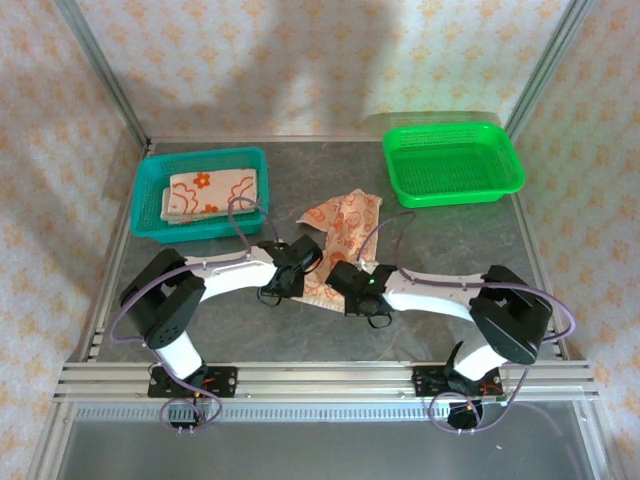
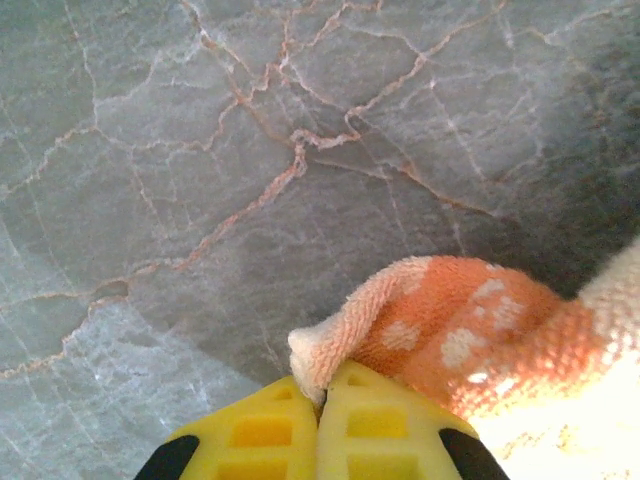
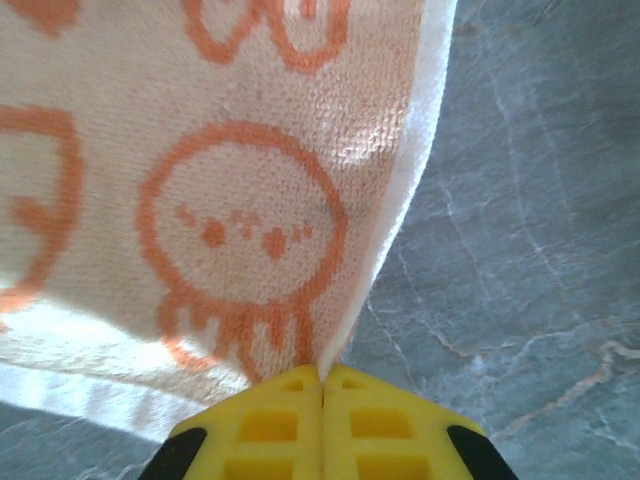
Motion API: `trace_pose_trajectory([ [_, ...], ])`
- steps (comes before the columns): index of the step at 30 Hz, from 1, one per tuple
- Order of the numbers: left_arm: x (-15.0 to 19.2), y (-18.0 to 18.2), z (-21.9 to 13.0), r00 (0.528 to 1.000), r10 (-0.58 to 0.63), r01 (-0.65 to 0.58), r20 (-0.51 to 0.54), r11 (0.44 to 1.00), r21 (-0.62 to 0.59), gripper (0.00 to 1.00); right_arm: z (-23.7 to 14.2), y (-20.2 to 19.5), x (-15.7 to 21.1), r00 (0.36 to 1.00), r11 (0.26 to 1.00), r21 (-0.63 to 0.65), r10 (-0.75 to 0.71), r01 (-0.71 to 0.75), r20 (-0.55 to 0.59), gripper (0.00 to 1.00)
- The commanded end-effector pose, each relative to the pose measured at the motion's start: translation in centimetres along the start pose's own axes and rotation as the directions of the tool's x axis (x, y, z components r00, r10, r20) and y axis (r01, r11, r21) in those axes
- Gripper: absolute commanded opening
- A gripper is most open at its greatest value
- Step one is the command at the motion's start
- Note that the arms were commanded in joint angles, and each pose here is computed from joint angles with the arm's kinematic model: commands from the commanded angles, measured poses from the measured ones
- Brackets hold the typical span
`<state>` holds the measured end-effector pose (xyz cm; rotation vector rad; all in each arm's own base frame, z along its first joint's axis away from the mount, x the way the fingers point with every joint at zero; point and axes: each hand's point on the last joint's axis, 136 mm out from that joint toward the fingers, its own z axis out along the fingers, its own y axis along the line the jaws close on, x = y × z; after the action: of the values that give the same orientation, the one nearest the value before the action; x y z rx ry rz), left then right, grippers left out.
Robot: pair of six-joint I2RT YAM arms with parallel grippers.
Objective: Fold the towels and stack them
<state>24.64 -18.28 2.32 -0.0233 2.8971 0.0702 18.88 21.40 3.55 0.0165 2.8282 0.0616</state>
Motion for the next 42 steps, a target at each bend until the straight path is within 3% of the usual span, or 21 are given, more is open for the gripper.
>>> trace_pose_trajectory([
  [1, -1.4, 0.1, -3.7, 0.997, -0.044, 0.042, 0.061, 0.999, 0.024, 0.00, -4.6, 0.3, -3.9, 0.988, 1.000, -0.005, -0.017, 0.018, 0.152, 0.00],
  [7, -6.8, 0.4, -12.8, 0.957, -0.108, 0.088, 0.271, 0.992, 0.085, 0.00, -11.9, 1.0, -9.9, 0.933, 0.998, -0.005, -0.054, 0.060, 0.357, 0.00],
  [13, -12.4, 0.8, -22.4, 0.865, -0.169, 0.115, 0.472, 0.983, 0.140, 0.00, -18.6, 1.0, -16.2, 0.855, 0.997, -0.046, -0.026, 0.059, 0.517, 0.00],
  [17, -16.2, 1.2, -27.5, 0.798, -0.183, 0.116, 0.574, 0.982, 0.151, 0.00, -23.2, 1.1, -20.9, 0.769, 0.996, -0.067, -0.005, 0.063, 0.639, 0.00],
  [22, -20.4, 1.9, -31.1, 0.752, -0.210, 0.138, 0.625, 0.977, 0.163, 0.00, -27.1, 1.4, -26.1, 0.696, 0.993, -0.098, 0.030, 0.058, 0.718, 0.00],
  [28, -23.3, 2.5, -35.1, 0.683, -0.213, 0.130, 0.699, 0.977, 0.171, 0.00, -29.9, 1.6, -30.2, 0.651, 0.987, -0.141, 0.061, 0.072, 0.757, 0.00],
  [36, -23.7, 3.5, -39.5, 0.604, -0.244, 0.113, 0.759, 0.968, 0.222, 0.00, -33.1, 1.8, -31.9, 0.609, 0.974, -0.201, 0.095, 0.107, 0.788, 0.00],
  [42, -23.3, 3.7, -41.7, 0.575, -0.263, 0.078, 0.775, 0.960, 0.267, 0.00, -35.1, 2.2, -32.7, 0.580, 0.965, -0.227, 0.110, 0.134, 0.807, 0.00],
])
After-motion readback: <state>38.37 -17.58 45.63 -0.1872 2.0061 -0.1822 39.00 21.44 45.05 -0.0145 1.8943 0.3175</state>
